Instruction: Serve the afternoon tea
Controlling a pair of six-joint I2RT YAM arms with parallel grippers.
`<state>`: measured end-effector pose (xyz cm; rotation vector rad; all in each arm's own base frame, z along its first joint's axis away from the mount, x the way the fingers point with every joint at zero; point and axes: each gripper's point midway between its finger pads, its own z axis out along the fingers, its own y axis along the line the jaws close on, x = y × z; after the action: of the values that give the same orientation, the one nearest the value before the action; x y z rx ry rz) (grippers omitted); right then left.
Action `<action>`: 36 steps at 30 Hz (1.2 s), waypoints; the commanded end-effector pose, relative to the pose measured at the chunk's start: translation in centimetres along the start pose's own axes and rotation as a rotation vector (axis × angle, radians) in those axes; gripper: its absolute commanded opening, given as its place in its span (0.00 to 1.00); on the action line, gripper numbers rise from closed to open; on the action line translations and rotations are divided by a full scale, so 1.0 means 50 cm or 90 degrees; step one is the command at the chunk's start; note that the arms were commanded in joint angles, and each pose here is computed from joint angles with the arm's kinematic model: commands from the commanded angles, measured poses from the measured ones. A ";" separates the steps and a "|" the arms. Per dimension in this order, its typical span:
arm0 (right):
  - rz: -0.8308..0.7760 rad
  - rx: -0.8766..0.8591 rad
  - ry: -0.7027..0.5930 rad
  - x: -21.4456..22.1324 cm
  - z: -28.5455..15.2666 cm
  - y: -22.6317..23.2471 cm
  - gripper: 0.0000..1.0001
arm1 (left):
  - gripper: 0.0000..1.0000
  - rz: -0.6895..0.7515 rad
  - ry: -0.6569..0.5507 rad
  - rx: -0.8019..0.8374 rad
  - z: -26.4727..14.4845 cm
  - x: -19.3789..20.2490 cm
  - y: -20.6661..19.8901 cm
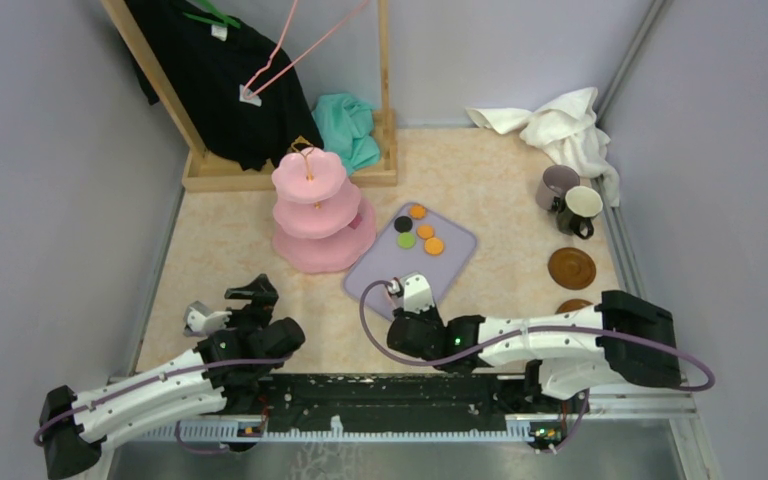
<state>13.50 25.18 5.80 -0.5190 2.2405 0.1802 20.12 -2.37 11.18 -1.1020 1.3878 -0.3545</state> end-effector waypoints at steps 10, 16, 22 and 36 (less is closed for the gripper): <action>0.020 -0.051 -0.018 -0.055 0.028 0.035 0.40 | 0.99 0.004 -0.027 0.006 0.003 -0.019 0.014; 0.018 -0.056 -0.017 -0.059 0.025 0.037 0.30 | 0.99 0.003 -0.027 0.005 0.004 -0.018 0.015; 0.013 -0.055 -0.020 -0.068 0.018 0.036 0.26 | 0.99 0.000 -0.025 0.004 0.003 -0.019 0.015; 0.031 -0.077 -0.049 -0.106 -0.005 0.047 0.00 | 0.99 0.000 -0.023 0.002 0.003 -0.018 0.021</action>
<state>14.73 26.66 5.87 -0.5688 2.2540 0.2423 20.11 -2.34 11.11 -1.0975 1.3910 -0.3477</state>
